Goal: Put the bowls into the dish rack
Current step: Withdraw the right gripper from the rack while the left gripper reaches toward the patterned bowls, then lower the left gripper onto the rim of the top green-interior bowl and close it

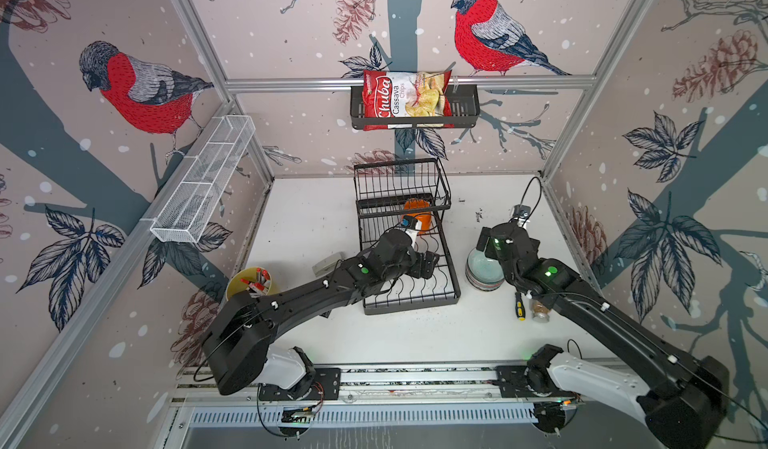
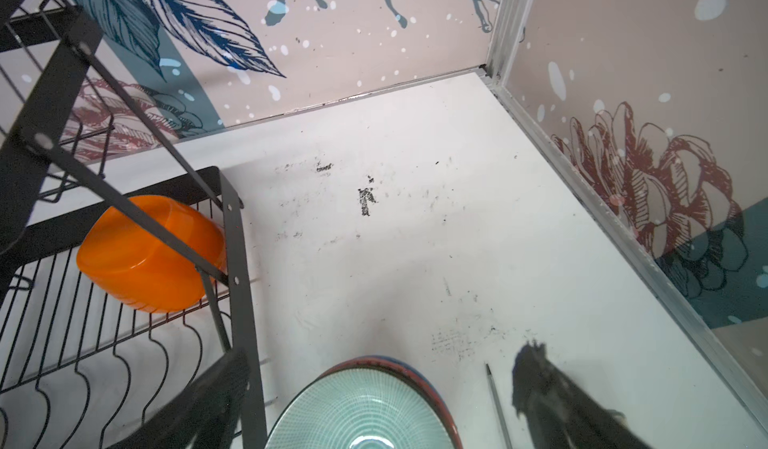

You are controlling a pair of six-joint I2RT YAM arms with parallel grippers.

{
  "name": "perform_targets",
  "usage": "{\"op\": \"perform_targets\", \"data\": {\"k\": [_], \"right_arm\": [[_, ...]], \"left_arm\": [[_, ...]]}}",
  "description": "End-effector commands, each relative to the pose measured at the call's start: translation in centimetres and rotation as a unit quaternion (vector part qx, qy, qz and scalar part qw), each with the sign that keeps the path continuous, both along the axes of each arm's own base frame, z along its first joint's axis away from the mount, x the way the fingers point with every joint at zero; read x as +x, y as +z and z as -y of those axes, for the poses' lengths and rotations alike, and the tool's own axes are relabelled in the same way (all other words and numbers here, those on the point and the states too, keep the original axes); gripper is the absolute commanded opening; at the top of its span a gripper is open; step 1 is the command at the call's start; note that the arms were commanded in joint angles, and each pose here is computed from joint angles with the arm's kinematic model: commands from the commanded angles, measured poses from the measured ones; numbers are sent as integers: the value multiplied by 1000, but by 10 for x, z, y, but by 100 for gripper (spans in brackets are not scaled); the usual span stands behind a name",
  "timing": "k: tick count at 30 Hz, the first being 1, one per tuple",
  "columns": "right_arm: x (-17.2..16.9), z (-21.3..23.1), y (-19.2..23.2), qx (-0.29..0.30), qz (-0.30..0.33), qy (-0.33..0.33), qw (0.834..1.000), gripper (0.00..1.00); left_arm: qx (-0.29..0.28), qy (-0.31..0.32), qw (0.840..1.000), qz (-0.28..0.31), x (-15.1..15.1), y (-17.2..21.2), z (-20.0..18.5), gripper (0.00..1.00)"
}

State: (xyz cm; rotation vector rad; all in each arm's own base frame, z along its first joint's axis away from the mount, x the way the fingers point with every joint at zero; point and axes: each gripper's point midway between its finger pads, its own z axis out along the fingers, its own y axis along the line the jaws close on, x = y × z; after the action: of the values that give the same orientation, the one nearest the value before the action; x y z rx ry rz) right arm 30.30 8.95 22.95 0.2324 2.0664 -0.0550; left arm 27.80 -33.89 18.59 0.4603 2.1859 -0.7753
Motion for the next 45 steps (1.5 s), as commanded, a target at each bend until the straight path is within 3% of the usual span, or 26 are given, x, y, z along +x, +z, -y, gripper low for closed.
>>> {"op": "perform_targets", "data": {"k": [1,8,23,33,45], "right_arm": [[1,9,-2,0,-5,-8,1000,99],[8,30,-3,-7,-11,-38,999,99],[21,88,-18,-8,-37,-114,993,99],[24,89,-27,1,-43,-109,993,99],[26,89,-28,2,-43,-105,994,99]], "left_arm": [[21,-13,1000,3,1,-1,11,91],[71,-42,997,3,0,-4,52,86],[147,-87,985,-7,4,-22,120,63],[187,-92,978,-17,14,-41,134,51],[208,-89,974,-21,21,-51,142,28]]}}
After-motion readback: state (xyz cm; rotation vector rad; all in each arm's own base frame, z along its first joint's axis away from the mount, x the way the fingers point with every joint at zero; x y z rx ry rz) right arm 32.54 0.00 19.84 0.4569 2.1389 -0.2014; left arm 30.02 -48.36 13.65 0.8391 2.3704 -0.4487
